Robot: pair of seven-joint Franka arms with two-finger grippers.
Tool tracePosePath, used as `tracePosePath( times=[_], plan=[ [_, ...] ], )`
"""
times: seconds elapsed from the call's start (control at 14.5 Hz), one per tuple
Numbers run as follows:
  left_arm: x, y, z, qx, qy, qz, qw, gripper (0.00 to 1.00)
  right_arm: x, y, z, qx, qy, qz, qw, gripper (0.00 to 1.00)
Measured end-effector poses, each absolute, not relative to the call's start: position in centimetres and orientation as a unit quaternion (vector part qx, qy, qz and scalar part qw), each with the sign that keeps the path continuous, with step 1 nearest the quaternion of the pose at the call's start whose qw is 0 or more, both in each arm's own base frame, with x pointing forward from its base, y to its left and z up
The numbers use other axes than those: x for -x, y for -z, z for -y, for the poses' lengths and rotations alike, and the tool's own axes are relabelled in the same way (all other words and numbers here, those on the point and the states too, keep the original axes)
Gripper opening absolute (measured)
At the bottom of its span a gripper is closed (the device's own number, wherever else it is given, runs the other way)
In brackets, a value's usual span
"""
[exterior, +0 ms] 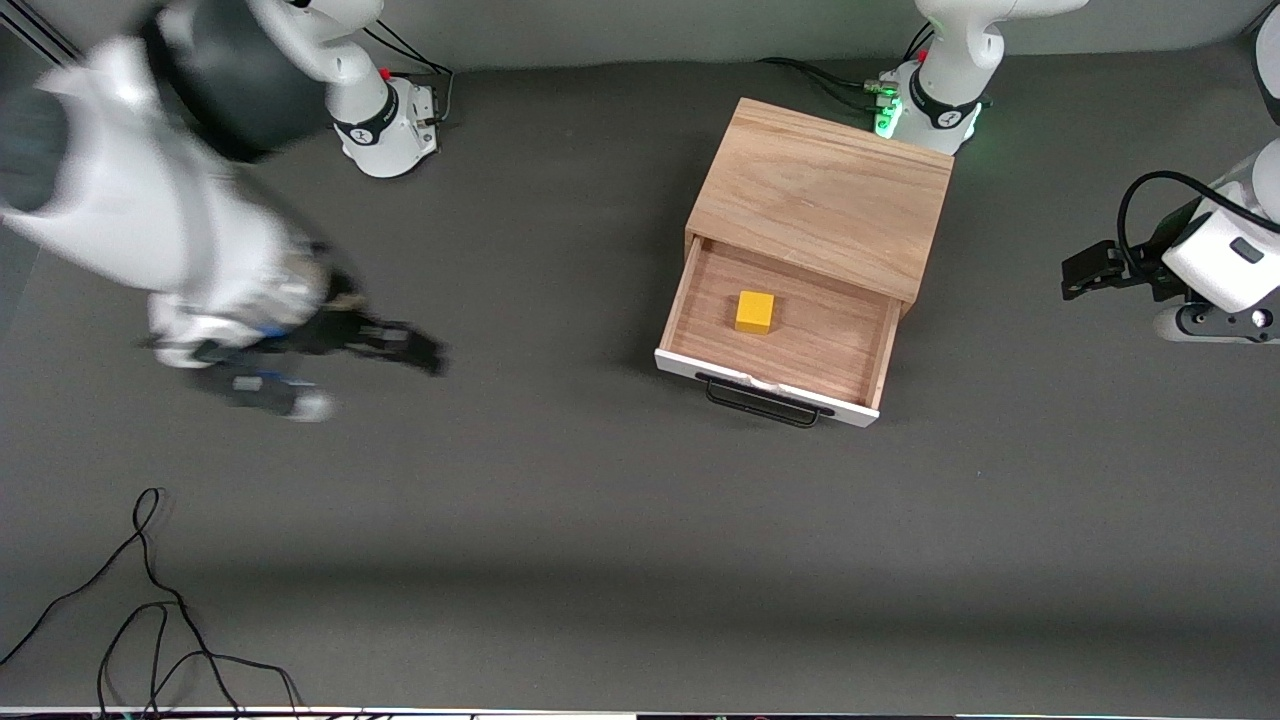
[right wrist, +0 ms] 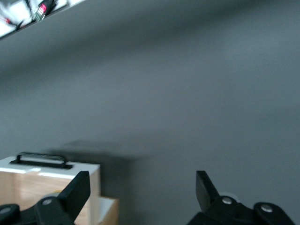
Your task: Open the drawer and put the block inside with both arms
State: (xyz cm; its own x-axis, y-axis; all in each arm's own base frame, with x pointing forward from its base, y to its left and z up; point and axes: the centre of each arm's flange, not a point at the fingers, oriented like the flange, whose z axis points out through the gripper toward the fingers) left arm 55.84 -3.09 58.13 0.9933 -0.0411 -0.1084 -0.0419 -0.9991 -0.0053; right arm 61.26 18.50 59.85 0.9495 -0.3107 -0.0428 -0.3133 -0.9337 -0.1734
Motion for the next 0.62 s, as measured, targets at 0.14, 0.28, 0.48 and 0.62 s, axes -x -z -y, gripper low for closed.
tracePosePath(
  times=[0.14,0.28,0.48,0.62],
  plan=[
    [-55.8,-58.1,3.1,0.998,-0.054,-0.021,0.004,1.0,-59.6,-61.3,-10.3,0.986,0.0,-0.146,0.081,1.0],
    [-55.8,-58.1,3.1,0.998,-0.054,-0.021,0.004,1.0,-57.5,-61.6,-3.8,0.989,0.001,-0.128,0.08,1.0],
    [-55.8,-58.2,3.1,0.998,-0.054,-0.021,0.004,1.0,-55.8,-61.4,0.6,0.991,0.002,-0.113,0.065,1.0],
    [-55.9,-58.2,3.1,0.998,-0.053,-0.021,0.004,1.0,-55.7,-60.9,0.6,0.994,0.0,-0.107,0.038,1.0]
  ],
)
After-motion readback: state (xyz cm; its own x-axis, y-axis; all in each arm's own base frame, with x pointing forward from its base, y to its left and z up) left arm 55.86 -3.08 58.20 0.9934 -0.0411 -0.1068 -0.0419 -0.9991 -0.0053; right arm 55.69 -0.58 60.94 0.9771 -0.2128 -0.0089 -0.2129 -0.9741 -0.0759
